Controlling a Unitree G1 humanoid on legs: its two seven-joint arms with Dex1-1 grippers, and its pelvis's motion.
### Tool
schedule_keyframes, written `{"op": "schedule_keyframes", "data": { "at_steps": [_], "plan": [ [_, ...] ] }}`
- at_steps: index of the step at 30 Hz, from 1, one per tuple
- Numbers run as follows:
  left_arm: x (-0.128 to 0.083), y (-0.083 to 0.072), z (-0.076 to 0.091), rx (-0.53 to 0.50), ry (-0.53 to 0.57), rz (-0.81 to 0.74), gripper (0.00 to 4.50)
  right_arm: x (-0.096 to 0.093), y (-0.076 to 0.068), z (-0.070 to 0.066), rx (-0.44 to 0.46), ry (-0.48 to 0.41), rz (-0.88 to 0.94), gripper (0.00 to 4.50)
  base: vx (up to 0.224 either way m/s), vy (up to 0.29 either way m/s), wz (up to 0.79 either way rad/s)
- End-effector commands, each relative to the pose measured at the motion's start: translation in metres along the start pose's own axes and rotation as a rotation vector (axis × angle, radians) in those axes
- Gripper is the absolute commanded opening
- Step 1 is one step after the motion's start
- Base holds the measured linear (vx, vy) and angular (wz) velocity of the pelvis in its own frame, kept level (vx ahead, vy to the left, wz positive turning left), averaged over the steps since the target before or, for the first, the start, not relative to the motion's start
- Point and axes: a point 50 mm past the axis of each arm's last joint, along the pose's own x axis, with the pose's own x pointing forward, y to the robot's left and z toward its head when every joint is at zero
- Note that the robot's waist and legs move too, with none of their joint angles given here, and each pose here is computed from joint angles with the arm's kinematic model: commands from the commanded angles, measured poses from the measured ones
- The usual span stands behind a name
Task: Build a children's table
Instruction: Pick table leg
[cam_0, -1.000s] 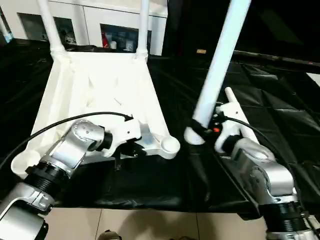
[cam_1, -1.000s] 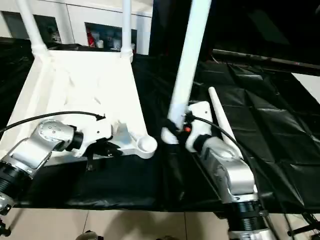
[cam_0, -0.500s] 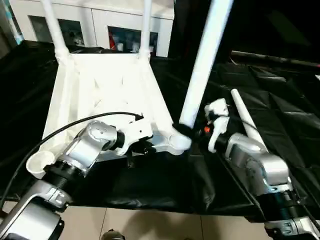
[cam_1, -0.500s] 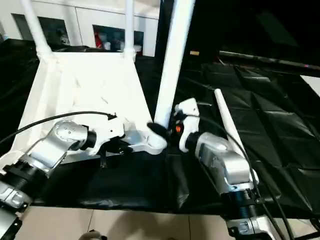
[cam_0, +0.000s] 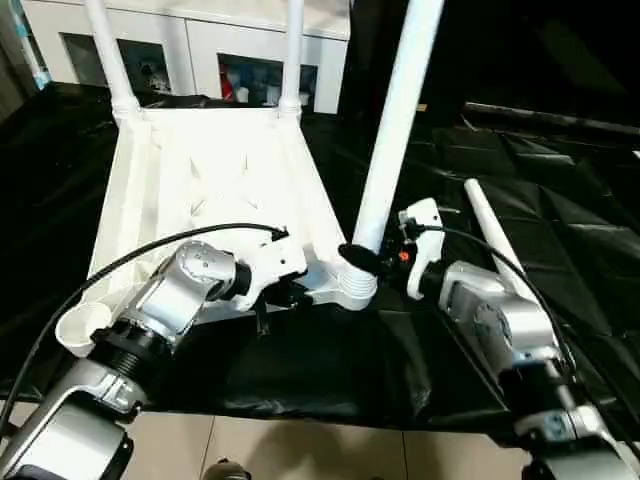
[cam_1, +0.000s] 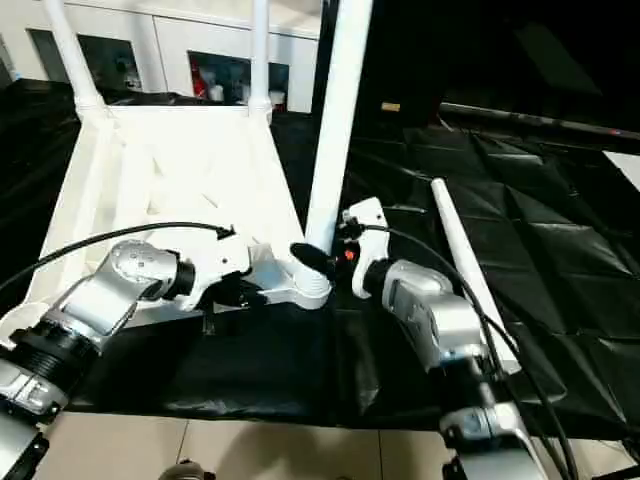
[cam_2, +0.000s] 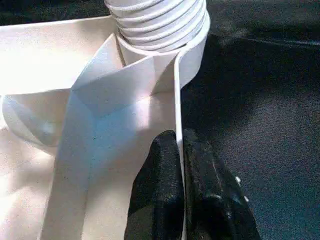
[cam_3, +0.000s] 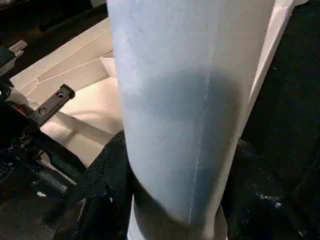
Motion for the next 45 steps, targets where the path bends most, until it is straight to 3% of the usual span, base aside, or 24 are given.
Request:
{"op": "schedule_keyframes", "data": {
  "at_steps": [1,5,14,22,33,39,45],
  "plan": [
    [0.004,-0.003,0.0,-0.017,-0.034,-0.004,0.0,0.0,-0.004,-0.008,-0.007,0.047,-0.009,1.91,0.0,0.0,0.0],
    [0.004,-0.002,0.0,-0.025,-0.04,-0.001,0.0,-0.001,-0.008,-0.009,0.014,0.02,-0.032,1.91,0.0,0.0,0.0],
    [0.002,-0.001,-0.002,-0.084,-0.098,0.015,0.0,-0.019,-0.016,-0.047,0.237,-0.084,-0.136,1.91,0.0,0.0,0.0],
    [0.002,-0.002,-0.006,-0.1,-0.093,0.013,0.0,-0.026,-0.012,-0.069,0.29,-0.101,-0.17,1.91,0.0,0.0,0.0],
    [0.003,-0.004,-0.01,-0.102,-0.069,0.013,0.0,-0.03,0.0,-0.086,0.167,-0.042,-0.149,1.9,0.0,0.0,0.0],
    [0.003,-0.005,-0.013,-0.097,-0.045,0.002,0.0,-0.026,0.007,-0.089,-0.005,0.1,-0.088,1.9,0.0,0.0,0.0],
    [0.004,-0.006,-0.016,-0.086,-0.031,0.0,0.0,-0.017,0.007,-0.08,-0.061,0.152,-0.043,1.89,0.0,0.0,0.0]
  ]
}}
